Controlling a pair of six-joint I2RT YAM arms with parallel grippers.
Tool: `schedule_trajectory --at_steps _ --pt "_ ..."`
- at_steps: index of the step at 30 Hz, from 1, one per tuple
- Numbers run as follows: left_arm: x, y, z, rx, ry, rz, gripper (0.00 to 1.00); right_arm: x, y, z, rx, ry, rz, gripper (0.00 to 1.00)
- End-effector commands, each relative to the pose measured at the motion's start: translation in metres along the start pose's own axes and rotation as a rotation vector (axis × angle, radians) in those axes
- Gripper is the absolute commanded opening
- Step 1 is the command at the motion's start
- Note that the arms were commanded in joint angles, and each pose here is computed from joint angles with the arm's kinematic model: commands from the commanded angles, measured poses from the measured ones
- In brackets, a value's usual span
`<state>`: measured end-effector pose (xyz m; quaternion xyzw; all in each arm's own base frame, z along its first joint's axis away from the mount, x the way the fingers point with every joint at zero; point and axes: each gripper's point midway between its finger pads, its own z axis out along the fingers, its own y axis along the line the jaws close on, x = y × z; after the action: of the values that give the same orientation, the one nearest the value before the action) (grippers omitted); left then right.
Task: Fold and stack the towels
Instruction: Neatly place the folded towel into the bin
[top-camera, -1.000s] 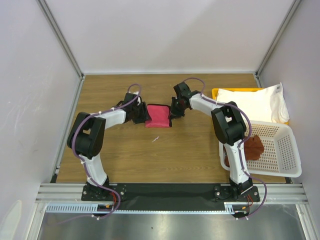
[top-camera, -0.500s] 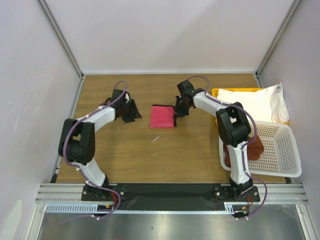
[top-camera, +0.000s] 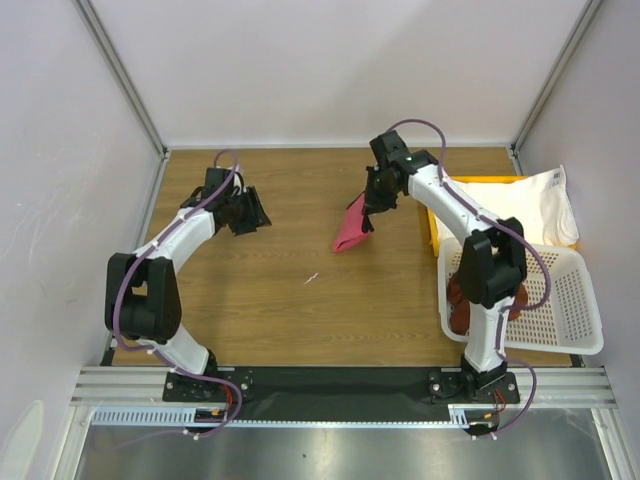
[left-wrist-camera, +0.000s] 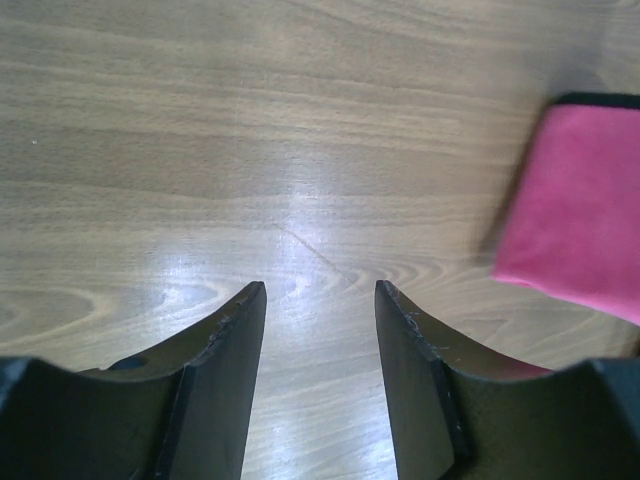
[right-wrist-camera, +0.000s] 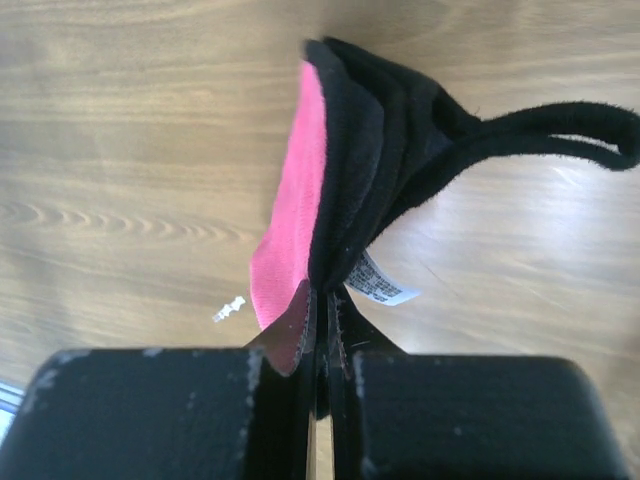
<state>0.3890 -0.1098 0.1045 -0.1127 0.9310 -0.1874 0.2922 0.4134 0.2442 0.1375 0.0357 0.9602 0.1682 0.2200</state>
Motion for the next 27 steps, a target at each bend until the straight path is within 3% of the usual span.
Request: schedule_trajectory --at_steps 1,6,13,20,27 --pt "-0.014 -0.01 -0.014 0.043 -0.034 0.051 0.53 -0.014 -0.012 -0.061 0.015 -0.06 -0.064 0.0" --pt "-0.013 -0.009 -0.012 0.054 -0.029 0.063 0.53 -0.021 -0.041 -0.121 0.072 -0.134 -0.166 0.0" --pt "-0.012 -0.014 -0.011 0.103 -0.009 0.059 0.54 -0.023 -0.087 -0.186 0.117 -0.18 -0.185 0.0" --pt "-0.013 -0.013 -0.012 0.113 -0.008 0.057 0.54 -0.019 -0.131 -0.215 0.146 -0.218 -0.227 0.0" --pt "-0.011 -0.011 -0.008 0.113 0.002 0.055 0.54 -0.057 -0.174 -0.225 0.16 -0.354 -0.315 0.0"
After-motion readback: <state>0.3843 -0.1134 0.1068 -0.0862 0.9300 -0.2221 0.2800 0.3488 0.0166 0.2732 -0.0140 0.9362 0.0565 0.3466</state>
